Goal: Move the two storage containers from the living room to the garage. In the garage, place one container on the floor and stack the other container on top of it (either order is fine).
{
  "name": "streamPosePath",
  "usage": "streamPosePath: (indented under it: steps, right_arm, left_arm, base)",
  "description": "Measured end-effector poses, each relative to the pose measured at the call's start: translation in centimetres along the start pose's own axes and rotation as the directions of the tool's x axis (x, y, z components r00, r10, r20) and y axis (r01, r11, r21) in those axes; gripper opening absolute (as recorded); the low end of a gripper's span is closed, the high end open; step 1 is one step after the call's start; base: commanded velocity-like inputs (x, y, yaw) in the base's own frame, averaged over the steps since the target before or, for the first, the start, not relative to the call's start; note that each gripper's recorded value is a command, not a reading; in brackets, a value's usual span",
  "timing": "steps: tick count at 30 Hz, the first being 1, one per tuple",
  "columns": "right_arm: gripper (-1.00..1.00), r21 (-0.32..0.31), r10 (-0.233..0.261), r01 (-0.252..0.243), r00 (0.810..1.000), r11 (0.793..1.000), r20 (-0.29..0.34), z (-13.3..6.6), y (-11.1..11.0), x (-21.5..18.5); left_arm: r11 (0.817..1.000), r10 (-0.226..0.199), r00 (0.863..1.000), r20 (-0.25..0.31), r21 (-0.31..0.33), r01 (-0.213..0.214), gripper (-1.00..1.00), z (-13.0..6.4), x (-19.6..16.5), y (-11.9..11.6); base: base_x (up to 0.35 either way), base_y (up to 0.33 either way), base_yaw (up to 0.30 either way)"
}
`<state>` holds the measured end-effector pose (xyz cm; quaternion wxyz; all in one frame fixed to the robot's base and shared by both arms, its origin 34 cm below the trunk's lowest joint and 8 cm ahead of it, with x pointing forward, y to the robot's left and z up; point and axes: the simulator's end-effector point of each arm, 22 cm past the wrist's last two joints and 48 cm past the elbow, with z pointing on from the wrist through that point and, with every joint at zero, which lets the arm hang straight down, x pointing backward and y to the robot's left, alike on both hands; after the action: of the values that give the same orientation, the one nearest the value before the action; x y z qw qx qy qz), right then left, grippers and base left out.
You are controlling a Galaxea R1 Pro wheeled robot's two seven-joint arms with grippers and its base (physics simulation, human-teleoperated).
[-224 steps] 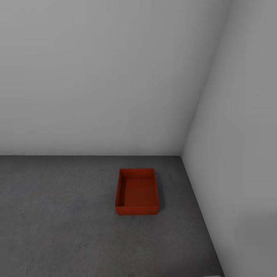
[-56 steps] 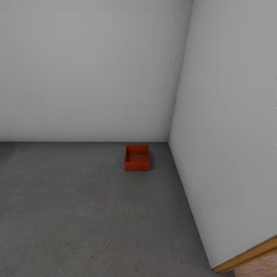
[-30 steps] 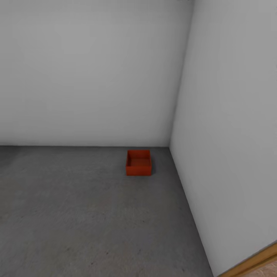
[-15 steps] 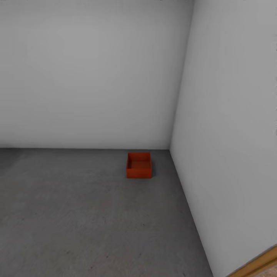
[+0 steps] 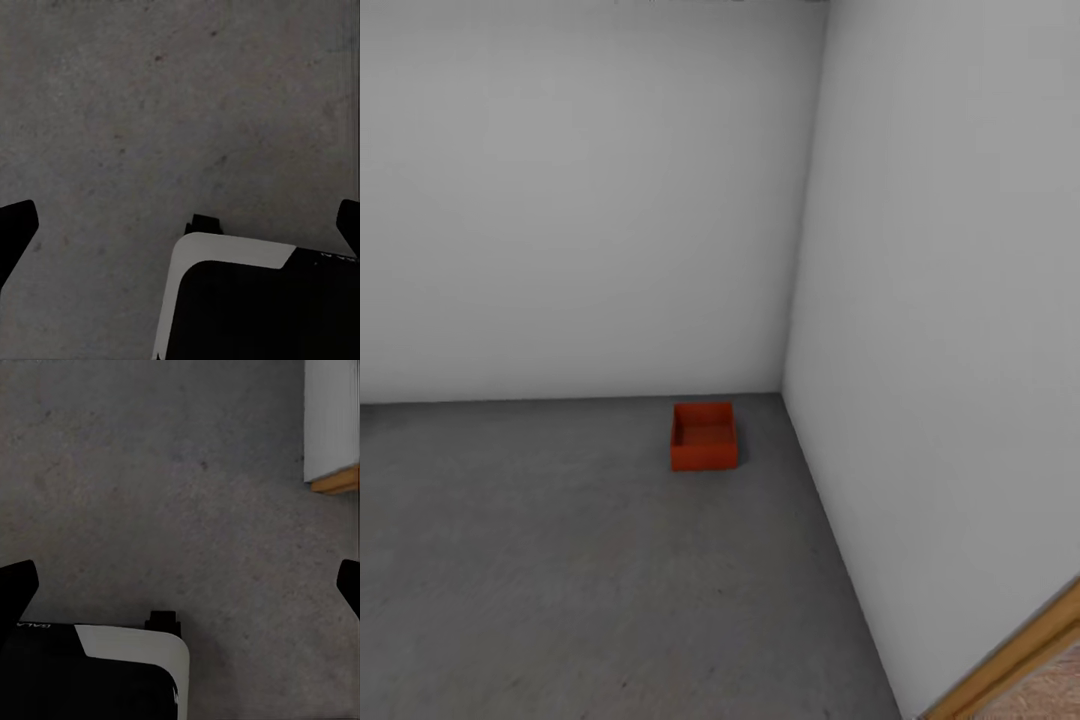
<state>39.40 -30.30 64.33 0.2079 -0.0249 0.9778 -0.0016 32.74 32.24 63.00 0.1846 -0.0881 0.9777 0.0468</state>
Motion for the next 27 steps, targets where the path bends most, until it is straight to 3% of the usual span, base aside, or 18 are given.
streamPosePath:
  steps: [27]
  right_arm:
    - [1.0,0.002,0.0,0.0,0.999,1.0,0.033,-0.4,-0.1,-1.4]
  left_arm:
    - [1.0,-0.004,0.999,0.032,0.005,0.004,1.0,-0.3,-1.3,-0.2]
  base:
    - [0.0,0.0,-0.233]
